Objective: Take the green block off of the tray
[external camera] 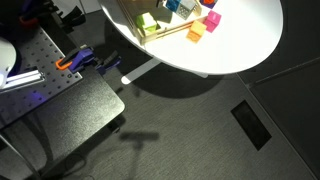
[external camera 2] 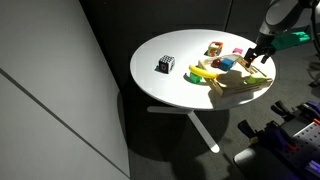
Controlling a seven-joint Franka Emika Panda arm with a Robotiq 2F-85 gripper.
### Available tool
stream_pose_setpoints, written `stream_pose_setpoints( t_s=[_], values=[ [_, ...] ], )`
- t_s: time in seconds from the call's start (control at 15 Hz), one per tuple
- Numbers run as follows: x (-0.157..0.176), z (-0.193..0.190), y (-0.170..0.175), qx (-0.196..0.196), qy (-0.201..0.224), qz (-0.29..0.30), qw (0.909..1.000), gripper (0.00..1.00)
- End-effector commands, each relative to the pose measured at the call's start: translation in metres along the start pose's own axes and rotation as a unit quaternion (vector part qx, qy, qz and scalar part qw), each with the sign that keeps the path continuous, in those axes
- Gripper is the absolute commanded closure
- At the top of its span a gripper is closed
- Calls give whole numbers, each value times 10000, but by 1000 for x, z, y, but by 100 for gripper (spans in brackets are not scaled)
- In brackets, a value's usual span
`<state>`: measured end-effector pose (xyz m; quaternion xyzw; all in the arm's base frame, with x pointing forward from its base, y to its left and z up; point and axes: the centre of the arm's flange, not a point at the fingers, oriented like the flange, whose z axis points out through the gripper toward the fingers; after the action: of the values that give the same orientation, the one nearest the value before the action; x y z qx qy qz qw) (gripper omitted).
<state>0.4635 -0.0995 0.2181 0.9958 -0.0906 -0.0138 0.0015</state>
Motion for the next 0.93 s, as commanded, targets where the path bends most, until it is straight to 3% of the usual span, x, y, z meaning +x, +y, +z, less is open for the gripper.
stream_pose_setpoints(
  t_s=[0.0, 0.87],
  values=[
    [1, 2, 0, -18, -34, -6, 10000, 0],
    [3, 48, 10, -244, -42, -16, 9997, 0]
  ],
)
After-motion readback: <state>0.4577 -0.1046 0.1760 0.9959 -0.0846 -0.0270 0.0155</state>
